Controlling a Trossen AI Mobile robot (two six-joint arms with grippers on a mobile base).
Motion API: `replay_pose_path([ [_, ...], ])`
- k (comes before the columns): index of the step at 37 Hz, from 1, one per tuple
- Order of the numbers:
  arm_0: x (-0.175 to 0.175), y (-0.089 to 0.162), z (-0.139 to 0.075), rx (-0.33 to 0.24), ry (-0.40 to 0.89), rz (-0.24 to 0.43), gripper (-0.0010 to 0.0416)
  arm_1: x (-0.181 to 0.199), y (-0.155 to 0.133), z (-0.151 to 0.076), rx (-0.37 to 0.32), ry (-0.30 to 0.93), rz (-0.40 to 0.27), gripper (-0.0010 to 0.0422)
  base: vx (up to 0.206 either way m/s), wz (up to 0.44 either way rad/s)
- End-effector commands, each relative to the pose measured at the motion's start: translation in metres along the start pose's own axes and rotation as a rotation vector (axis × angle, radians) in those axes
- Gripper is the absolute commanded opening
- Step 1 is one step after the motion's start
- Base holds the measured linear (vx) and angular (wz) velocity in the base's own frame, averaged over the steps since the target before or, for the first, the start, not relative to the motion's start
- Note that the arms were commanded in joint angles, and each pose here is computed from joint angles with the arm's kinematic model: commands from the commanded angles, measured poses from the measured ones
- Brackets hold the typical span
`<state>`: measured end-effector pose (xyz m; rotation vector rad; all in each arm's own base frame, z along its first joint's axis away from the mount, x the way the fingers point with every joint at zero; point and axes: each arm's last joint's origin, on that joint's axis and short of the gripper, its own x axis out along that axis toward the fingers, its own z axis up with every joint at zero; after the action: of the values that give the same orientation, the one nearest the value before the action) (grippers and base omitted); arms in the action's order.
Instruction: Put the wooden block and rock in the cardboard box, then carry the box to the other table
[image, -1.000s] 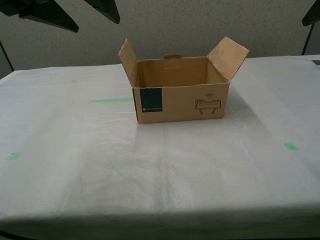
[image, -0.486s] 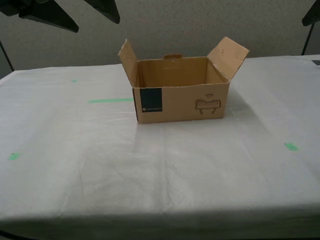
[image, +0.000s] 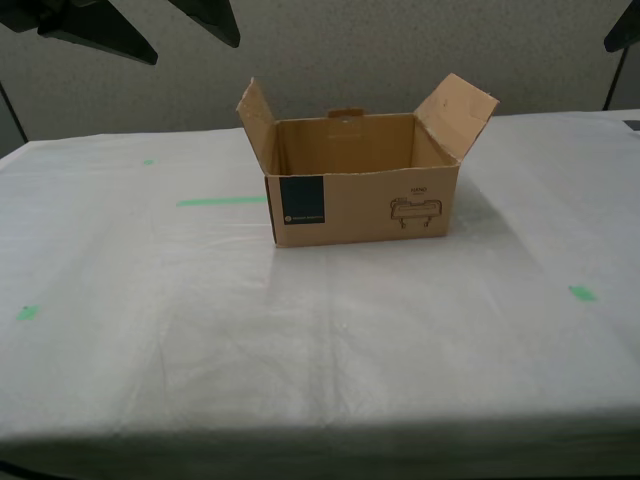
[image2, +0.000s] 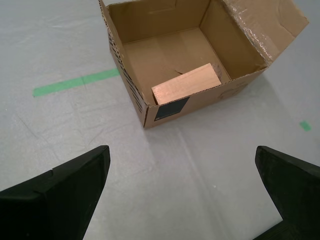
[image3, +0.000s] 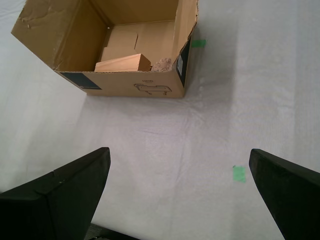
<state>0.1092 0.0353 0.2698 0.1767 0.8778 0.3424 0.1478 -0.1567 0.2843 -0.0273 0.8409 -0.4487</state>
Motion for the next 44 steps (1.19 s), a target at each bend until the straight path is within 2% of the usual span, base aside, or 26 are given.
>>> replay_pose_path([
  [1, -0.0001, 0.0, 0.0003, 0.0, -0.003, -0.003, 0.0388, -0.0003, -0.0003, 0.0003, -0.003, -0.002, -0.001, 0.0398, 0.0, 0.0],
  [44, -0.0001, 0.0, 0.0003, 0.0, -0.003, -0.003, 0.0388, -0.0003, -0.0003, 0.0003, -0.003, -0.002, -0.001, 0.0398, 0.0, 0.0],
])
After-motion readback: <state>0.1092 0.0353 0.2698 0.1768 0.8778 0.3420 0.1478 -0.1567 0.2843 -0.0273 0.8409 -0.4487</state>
